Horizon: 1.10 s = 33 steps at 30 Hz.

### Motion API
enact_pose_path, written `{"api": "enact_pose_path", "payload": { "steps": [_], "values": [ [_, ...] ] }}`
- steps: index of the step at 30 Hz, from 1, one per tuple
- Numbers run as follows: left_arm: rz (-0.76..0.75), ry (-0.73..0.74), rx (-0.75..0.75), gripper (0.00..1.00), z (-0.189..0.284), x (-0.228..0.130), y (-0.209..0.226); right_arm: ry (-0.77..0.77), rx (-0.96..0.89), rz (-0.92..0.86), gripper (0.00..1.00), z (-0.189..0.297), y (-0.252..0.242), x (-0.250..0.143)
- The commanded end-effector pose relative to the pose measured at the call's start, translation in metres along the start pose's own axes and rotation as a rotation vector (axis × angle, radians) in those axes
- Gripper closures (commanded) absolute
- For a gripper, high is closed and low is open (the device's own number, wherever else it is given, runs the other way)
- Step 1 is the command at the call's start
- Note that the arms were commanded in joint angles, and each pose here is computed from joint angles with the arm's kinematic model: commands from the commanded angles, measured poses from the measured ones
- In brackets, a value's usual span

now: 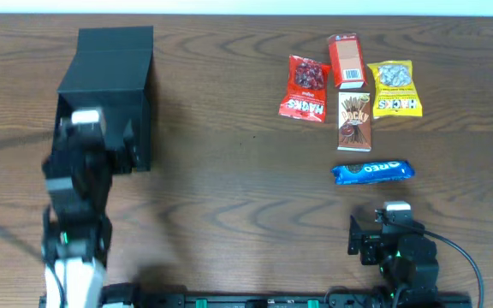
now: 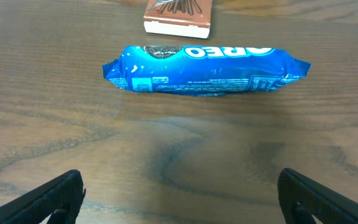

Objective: Pack container
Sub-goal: 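Push the black box lid upward with the left gripper to open it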

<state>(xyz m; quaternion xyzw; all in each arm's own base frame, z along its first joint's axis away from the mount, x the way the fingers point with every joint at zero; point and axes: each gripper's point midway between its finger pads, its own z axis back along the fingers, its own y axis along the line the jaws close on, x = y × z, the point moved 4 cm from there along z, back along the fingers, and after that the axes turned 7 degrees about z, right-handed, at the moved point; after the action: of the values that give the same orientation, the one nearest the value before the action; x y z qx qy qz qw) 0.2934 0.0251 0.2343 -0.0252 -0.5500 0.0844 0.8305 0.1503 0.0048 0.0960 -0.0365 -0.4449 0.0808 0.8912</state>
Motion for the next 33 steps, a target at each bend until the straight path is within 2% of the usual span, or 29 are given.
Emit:
{"api": "enact_pose_path", "payload": {
  "steps": [1, 6, 14, 15, 16, 17, 18, 19, 20, 25, 33],
  "values": [
    [-0.071, 0.113, -0.003, 0.05, -0.028, 0.016, -0.003, 0.004, -0.001, -0.012, 0.01, -0.002, 0.001, -0.002],
    [-0.073, 0.314, -0.03, 0.05, -0.061, 0.025, -0.008, 0.004, -0.002, -0.012, 0.01, -0.001, 0.001, -0.002],
    [-0.114, 0.388, 0.007, 0.05, -0.086, 0.011, 0.012, 0.004, -0.002, -0.012, 0.01, -0.001, 0.001, -0.002],
    [-0.114, 0.403, 0.017, 0.01, -0.086, 0.008, 0.018, 0.004, -0.002, -0.012, 0.01, -0.001, 0.001, -0.002],
    [-0.107, 0.422, 0.029, 0.12, -0.087, 0.004, 0.024, 0.004, -0.002, -0.012, 0.01, -0.001, 0.001, -0.002],
    [-0.097, 0.437, 0.039, 0.31, -0.089, 0.0, 0.029, 0.004, -0.001, -0.012, 0.01, -0.002, 0.001, -0.002],
    [-0.086, 0.459, 0.049, 0.6, -0.09, -0.005, 0.035, 0.004, -0.002, -0.012, 0.01, -0.001, 0.001, -0.002],
    [-0.077, 0.484, 0.058, 0.8, -0.091, -0.011, 0.039, 0.004, -0.002, -0.012, 0.01, -0.001, 0.001, -0.002],
    [-0.068, 0.52, 0.063, 0.94, -0.094, -0.02, 0.043, 0.004, -0.002, -0.012, 0.01, -0.001, 0.001, -0.002],
    [-0.006, 0.609, 0.051, 0.94, -0.11, -0.047, 0.043, 0.004, -0.002, -0.012, 0.01, -0.001, 0.001, -0.002],
    [0.055, 0.738, -0.066, 0.94, -0.146, -0.102, 0.031, 0.004, -0.002, -0.012, 0.01, -0.001, 0.001, -0.002]
  ]
}}
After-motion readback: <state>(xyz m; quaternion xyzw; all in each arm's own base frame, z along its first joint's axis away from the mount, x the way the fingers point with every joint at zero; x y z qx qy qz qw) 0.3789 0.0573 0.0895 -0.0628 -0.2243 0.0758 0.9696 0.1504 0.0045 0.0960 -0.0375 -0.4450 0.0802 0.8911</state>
